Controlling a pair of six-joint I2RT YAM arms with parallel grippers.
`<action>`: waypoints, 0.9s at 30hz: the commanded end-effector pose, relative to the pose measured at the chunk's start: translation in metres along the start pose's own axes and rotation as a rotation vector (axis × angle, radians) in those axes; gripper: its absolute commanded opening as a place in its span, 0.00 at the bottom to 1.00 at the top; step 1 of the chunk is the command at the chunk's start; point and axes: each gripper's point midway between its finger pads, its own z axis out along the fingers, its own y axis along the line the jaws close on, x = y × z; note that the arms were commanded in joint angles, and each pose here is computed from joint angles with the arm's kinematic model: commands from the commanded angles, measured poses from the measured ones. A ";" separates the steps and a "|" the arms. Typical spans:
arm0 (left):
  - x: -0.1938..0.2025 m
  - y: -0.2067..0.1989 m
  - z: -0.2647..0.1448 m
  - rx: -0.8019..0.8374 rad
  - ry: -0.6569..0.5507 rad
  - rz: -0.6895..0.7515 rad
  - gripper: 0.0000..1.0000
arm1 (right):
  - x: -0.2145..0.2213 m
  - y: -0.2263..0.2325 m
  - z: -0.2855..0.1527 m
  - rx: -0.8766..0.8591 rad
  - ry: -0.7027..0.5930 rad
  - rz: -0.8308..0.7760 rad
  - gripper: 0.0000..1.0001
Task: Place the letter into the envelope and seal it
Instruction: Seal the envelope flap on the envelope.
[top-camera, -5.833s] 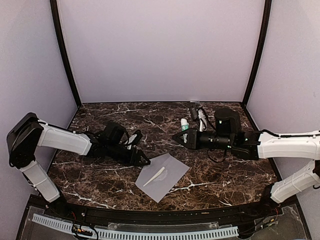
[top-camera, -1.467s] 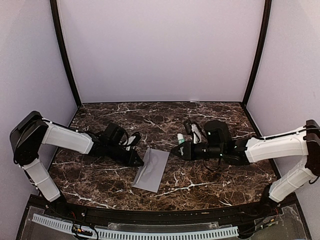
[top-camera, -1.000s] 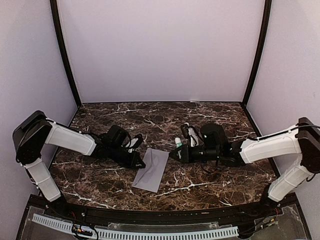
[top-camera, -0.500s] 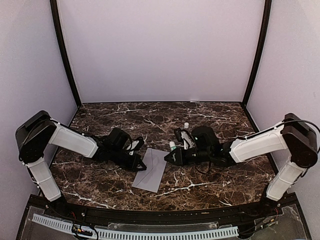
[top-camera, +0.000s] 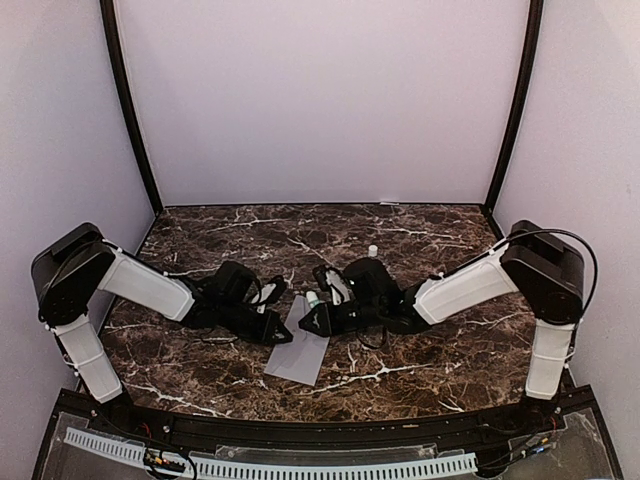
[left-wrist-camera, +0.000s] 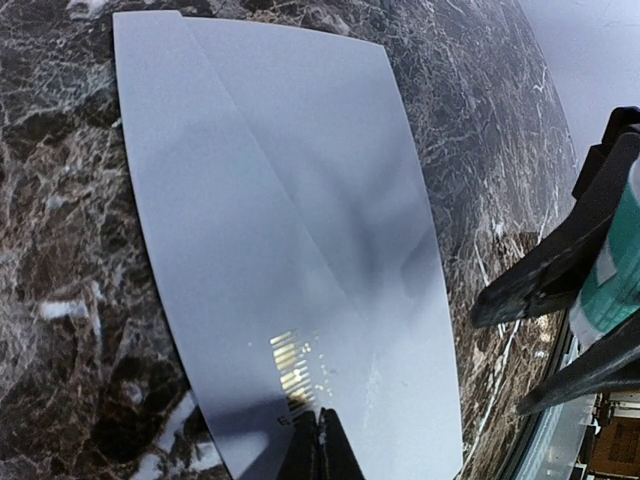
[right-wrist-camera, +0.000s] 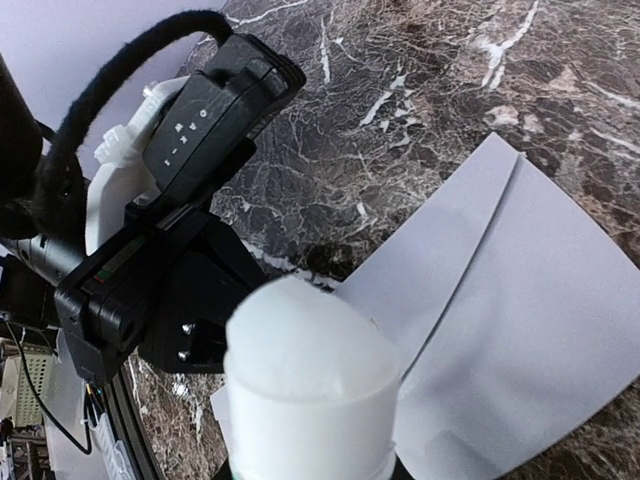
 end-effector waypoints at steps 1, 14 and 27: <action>0.022 0.014 0.000 -0.048 0.050 -0.031 0.00 | -0.011 0.022 0.019 -0.071 -0.021 -0.038 0.00; 0.022 -0.002 -0.019 0.003 0.017 -0.005 0.00 | 0.012 -0.004 0.047 -0.008 0.030 0.039 0.00; 0.047 -0.024 -0.031 0.076 0.024 -0.018 0.00 | 0.020 -0.016 0.047 0.040 0.046 0.075 0.00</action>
